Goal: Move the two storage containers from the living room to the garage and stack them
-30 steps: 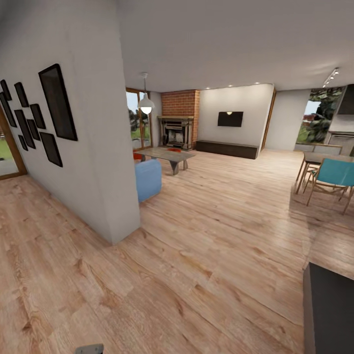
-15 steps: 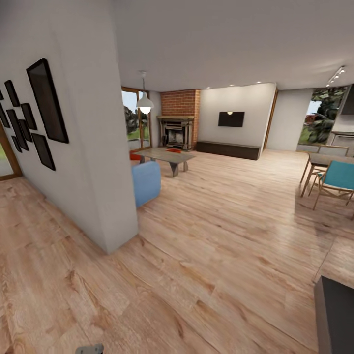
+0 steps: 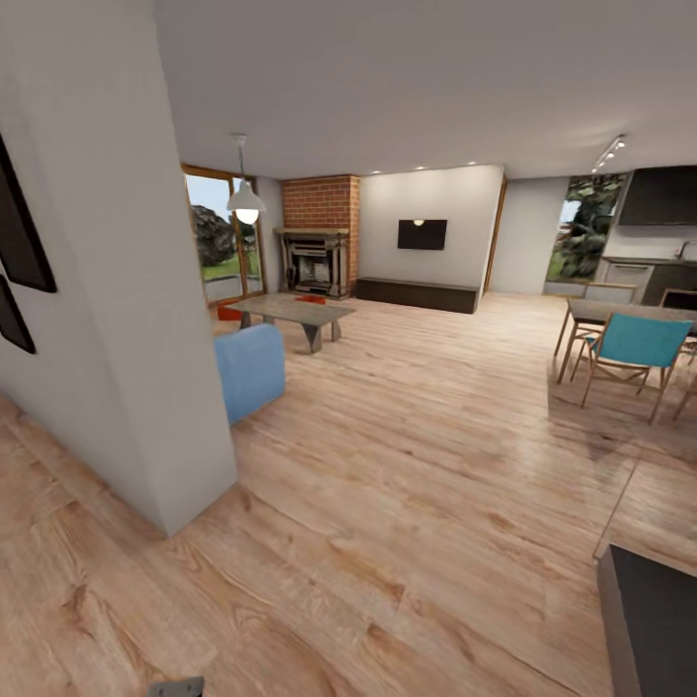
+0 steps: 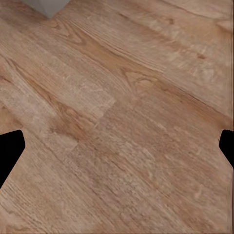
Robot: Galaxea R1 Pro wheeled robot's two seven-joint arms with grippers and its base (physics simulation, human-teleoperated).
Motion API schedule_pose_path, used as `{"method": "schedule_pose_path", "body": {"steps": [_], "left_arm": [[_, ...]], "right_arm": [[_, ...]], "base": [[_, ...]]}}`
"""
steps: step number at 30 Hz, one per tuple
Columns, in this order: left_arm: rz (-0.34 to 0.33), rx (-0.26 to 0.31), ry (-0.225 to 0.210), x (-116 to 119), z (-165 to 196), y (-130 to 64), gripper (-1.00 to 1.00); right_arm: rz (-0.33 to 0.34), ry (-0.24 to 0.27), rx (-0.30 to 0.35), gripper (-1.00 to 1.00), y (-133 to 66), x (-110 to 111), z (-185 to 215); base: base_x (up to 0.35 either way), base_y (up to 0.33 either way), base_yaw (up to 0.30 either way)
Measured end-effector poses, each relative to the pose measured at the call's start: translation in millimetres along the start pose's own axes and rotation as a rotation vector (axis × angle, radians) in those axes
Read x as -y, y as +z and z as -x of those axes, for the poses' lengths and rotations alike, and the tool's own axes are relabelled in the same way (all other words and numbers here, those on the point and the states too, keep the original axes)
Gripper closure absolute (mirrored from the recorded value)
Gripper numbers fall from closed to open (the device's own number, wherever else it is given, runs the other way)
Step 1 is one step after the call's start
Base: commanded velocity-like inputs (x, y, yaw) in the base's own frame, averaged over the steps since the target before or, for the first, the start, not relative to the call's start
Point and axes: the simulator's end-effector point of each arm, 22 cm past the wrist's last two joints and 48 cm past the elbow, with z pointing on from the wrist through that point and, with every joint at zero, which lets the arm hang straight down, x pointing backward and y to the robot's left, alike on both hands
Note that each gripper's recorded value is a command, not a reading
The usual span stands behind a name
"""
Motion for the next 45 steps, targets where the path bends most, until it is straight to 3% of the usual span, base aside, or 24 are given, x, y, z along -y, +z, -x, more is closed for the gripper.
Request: {"method": "schedule_pose_path", "body": {"steps": [18, 45], "left_arm": [[0.0, 0.0, 0.0, -0.1, 0.0, 0.0, -1.0], [0.0, 0.0, 0.0, -0.1, 0.0, 0.0, -1.0]], "right_arm": [[0.0, 0.0, 0.0, -1.0, 0.0, -0.1, 0.0], [0.0, 0.0, 0.0, -1.0, 0.0, 0.0, 0.0]], "base": [[0.346, 0.0, -0.231], [0.346, 0.0, -0.014]]}}
